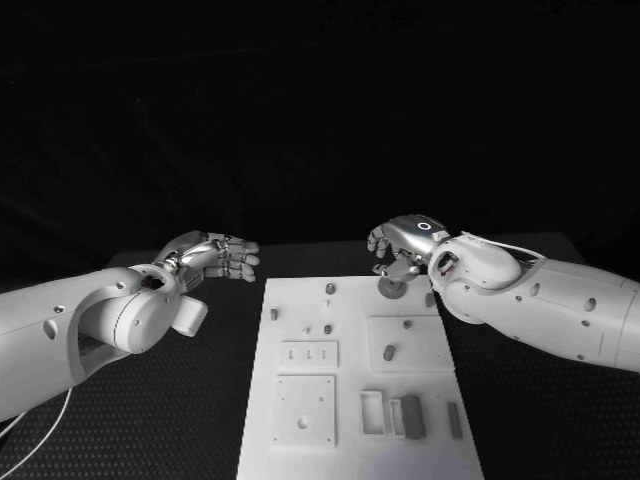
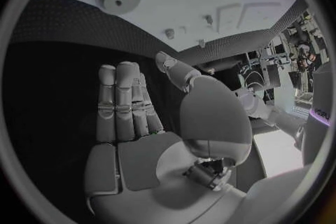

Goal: Assemble the parts on the task board

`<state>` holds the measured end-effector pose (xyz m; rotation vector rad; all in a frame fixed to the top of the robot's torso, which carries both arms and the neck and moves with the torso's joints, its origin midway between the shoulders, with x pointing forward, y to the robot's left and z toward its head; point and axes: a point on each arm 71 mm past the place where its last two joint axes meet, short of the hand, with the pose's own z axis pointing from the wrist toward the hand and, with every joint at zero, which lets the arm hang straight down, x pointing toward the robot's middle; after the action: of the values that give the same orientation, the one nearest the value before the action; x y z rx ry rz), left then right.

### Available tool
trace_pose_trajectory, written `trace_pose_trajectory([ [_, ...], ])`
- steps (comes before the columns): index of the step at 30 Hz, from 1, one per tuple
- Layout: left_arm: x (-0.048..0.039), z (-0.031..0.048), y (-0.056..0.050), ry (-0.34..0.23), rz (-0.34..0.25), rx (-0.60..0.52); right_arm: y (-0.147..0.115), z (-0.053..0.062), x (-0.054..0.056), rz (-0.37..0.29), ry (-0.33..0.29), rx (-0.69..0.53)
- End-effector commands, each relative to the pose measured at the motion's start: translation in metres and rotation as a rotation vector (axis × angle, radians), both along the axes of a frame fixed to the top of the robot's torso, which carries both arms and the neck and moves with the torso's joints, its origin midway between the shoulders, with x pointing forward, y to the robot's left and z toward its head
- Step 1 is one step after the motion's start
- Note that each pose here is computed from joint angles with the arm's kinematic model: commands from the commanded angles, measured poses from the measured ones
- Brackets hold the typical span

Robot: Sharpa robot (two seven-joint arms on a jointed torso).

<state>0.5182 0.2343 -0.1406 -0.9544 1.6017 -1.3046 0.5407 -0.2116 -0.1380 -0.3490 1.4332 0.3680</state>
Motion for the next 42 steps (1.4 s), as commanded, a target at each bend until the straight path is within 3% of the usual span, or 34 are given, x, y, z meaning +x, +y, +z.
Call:
trace_pose_trajectory([
  [1, 0.0002, 0.0016, -0.003, -0.017, -0.027, 0.002, -0.009, -0.010, 0.003, -0.006, 0.120, -0.051],
  [11, 0.0023, 0.0009, -0.004, -0.018, -0.030, 0.008, -0.023, -0.018, 0.013, -0.049, 0.167, -0.123],
  [15, 0.0051, 0.0000, -0.007, -0.019, -0.035, 0.010, -0.034, -0.025, 0.022, -0.097, 0.259, -0.015],
  [30, 0.0067, -0.0011, -0.010, -0.018, -0.040, 0.010, -0.031, -0.043, 0.025, -0.085, 0.285, -0.046],
  [42, 0.0062, -0.0012, -0.009, -0.016, -0.039, 0.011, -0.029, -0.049, 0.028, -0.083, 0.291, -0.056],
])
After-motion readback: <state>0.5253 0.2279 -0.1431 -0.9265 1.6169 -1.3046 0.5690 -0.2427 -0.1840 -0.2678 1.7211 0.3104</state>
